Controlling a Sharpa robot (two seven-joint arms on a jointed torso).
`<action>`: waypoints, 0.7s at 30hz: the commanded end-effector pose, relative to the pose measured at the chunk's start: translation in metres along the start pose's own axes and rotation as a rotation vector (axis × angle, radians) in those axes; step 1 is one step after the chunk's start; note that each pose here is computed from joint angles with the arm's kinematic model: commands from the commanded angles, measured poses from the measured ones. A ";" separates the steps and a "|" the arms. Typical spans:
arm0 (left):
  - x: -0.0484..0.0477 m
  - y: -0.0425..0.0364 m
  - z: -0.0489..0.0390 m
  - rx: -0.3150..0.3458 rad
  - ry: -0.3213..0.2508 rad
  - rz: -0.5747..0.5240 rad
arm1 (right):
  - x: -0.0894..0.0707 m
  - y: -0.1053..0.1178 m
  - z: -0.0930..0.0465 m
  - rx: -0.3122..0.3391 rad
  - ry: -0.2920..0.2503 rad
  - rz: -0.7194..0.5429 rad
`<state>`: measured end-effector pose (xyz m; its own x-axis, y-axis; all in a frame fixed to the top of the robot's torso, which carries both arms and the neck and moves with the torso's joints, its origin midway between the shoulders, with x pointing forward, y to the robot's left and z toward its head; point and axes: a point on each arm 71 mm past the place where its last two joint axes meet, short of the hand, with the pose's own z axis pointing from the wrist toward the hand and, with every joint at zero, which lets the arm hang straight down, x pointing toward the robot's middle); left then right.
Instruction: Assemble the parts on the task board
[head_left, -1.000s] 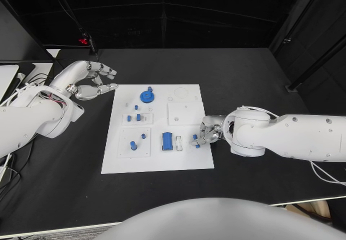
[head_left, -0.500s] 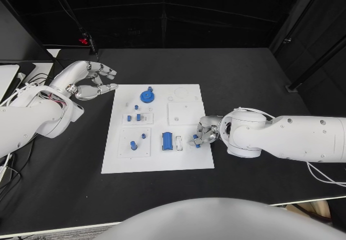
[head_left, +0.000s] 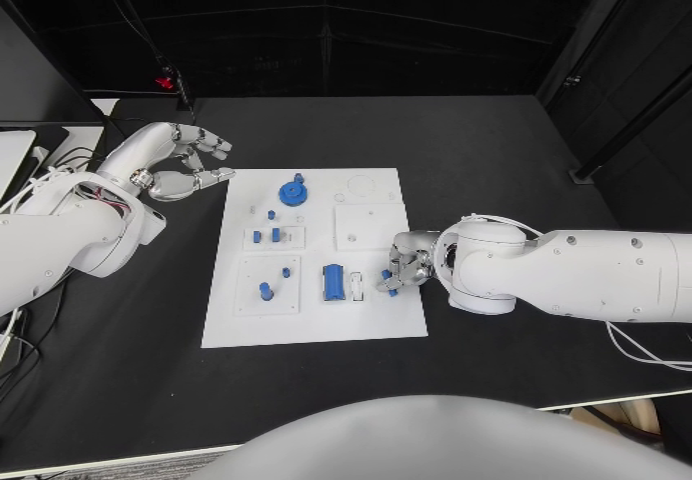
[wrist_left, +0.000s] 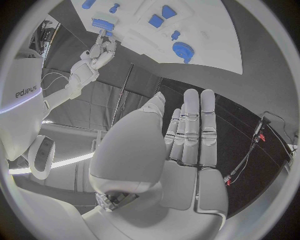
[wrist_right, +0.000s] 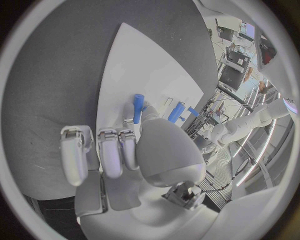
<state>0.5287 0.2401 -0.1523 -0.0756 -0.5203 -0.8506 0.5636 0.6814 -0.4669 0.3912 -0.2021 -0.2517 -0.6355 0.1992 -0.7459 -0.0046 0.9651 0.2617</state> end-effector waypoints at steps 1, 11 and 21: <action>-0.0006 -0.0005 0.0004 -0.001 0.002 -0.006 | 0.011 -0.009 0.003 0.066 0.037 -0.009; -0.0009 -0.0002 -0.0002 -0.003 0.002 -0.006 | 0.009 -0.005 0.000 -0.013 -0.015 0.071; -0.0014 0.0008 -0.0009 -0.008 0.003 -0.006 | 0.005 -0.004 -0.009 -0.097 -0.068 0.207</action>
<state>0.5283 0.2420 -0.1525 -0.0777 -0.5197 -0.8508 0.5593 0.6837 -0.4687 0.3825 -0.2079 -0.2490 -0.5897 0.3351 -0.7348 0.0252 0.9171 0.3980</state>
